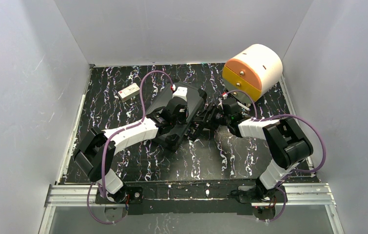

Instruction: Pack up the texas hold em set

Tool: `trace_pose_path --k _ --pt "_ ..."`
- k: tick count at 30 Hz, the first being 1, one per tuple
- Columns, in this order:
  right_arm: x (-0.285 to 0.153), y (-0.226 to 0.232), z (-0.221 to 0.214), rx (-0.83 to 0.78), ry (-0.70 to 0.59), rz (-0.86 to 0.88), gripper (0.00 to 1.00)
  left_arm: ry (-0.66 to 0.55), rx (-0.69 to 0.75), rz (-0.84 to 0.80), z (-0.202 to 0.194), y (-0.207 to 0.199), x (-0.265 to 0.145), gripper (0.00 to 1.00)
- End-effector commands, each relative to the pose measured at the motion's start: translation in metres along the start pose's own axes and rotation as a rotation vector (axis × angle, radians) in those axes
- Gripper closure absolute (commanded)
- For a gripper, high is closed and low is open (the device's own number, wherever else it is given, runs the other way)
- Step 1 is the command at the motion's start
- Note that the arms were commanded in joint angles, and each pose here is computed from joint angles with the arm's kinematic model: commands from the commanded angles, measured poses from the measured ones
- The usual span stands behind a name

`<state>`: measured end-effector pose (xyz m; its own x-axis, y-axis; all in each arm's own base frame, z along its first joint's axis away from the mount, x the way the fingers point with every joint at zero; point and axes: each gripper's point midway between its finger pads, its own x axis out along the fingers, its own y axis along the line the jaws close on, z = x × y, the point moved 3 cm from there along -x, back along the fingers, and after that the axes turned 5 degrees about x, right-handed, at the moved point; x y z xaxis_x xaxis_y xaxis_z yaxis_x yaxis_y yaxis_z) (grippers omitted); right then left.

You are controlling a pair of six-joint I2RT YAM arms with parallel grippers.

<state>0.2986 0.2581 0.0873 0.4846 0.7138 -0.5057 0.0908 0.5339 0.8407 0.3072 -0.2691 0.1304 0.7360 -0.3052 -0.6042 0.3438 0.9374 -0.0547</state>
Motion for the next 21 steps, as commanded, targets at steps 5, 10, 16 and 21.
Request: trace_pose_path --k 5,10,16,21 --pt "-0.002 0.028 0.004 -0.015 -0.011 0.145 0.23 0.36 0.125 0.134 -0.101 0.04 -0.006 0.85" --pt "-0.002 0.032 0.005 -0.021 -0.012 0.17 0.19 0.36 0.128 0.142 -0.102 0.042 -0.007 0.85" --pt "0.005 0.032 0.003 0.005 0.015 0.18 0.2 0.351 0.121 0.157 -0.1 0.044 -0.007 0.89" --pt "0.014 0.03 0.004 0.034 0.048 0.164 0.36 0.35 0.12 0.163 -0.101 0.045 -0.009 0.92"
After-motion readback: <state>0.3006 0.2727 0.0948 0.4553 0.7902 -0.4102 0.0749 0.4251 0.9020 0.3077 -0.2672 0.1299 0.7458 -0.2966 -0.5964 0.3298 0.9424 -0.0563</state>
